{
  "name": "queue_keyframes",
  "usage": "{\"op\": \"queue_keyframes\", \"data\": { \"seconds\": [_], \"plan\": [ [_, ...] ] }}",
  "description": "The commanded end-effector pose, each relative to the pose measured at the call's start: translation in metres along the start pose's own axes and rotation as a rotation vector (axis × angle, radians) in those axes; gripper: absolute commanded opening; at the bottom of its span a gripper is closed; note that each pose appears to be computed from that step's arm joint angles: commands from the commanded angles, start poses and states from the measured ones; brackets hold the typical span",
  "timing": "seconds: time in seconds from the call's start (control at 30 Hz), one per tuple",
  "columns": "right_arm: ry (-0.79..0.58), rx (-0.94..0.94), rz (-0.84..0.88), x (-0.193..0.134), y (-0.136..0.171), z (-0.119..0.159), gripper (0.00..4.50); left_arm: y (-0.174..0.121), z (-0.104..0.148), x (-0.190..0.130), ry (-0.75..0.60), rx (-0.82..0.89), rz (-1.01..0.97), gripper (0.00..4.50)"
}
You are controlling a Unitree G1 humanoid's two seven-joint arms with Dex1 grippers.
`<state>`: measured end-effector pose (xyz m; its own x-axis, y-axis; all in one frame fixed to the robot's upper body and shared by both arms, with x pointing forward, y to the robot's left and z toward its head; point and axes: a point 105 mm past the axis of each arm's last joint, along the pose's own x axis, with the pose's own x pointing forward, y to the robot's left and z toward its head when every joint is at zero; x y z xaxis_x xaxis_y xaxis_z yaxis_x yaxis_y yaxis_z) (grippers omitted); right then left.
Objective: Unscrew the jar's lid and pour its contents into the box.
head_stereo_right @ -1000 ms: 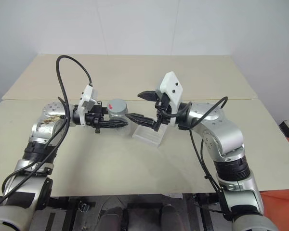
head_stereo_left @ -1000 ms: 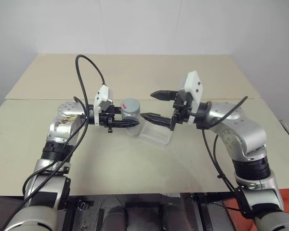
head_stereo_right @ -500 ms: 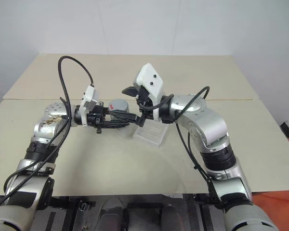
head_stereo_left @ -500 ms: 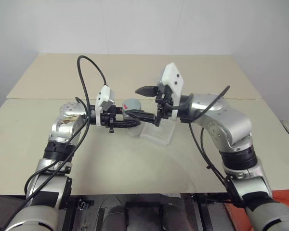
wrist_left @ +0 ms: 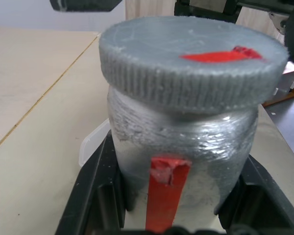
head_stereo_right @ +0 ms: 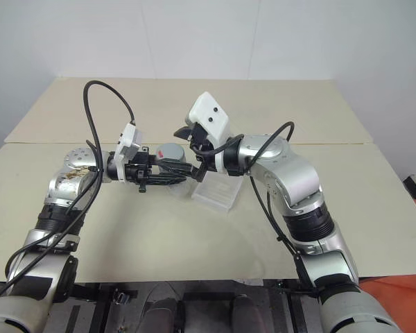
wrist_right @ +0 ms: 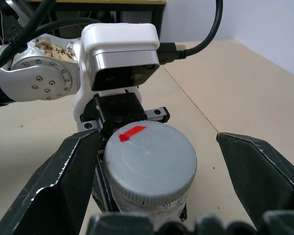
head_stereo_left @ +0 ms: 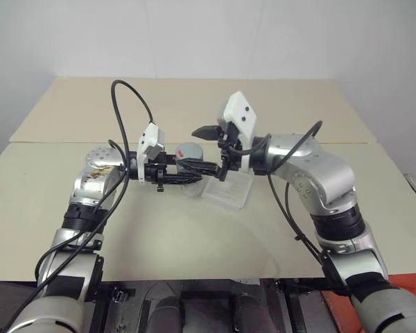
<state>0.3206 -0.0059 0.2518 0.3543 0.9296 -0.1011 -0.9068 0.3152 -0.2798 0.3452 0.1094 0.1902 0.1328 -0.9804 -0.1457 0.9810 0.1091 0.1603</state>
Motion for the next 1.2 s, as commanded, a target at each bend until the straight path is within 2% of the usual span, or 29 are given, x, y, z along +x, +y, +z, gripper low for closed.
{"op": "queue_keyframes", "data": {
  "seconds": [0.03,0.13,0.23,0.33,0.37,0.67,0.83,1.0,1.1,1.2],
  "plan": [
    [-0.012,-0.033,0.009,-0.001,0.001,0.011,4.43,0.001,0.013,-0.001,-0.004,0.070,-0.004,1.93],
    [-0.007,-0.030,0.012,-0.001,0.002,0.010,4.43,0.000,0.014,-0.001,-0.005,0.069,-0.005,1.93],
    [-0.002,-0.023,0.009,0.000,0.001,0.009,3.89,0.000,0.013,-0.001,-0.004,0.068,-0.005,1.93],
    [0.000,-0.019,0.003,0.000,0.000,0.008,2.83,0.001,0.013,-0.001,-0.002,0.068,-0.005,1.93],
    [-0.001,-0.019,0.001,0.000,0.000,0.008,2.76,0.001,0.013,-0.001,-0.002,0.068,-0.004,1.93],
    [-0.036,-0.009,-0.008,-0.004,-0.004,0.016,2.76,-0.001,0.009,-0.003,0.009,0.055,-0.005,1.93],
    [-0.097,-0.014,-0.042,-0.017,-0.016,0.038,2.76,-0.005,-0.008,-0.003,0.047,0.025,-0.009,1.93],
    [-0.125,-0.012,-0.113,-0.034,-0.032,0.047,2.76,-0.005,-0.010,-0.002,0.052,0.024,-0.011,1.93],
    [-0.082,-0.010,-0.227,-0.052,-0.049,0.033,2.76,-0.002,-0.006,-0.003,0.041,0.034,0.005,1.93],
    [0.016,0.030,-0.404,-0.082,-0.069,-0.003,2.76,0.000,0.001,-0.003,0.019,0.053,0.017,1.93]
  ]
}}
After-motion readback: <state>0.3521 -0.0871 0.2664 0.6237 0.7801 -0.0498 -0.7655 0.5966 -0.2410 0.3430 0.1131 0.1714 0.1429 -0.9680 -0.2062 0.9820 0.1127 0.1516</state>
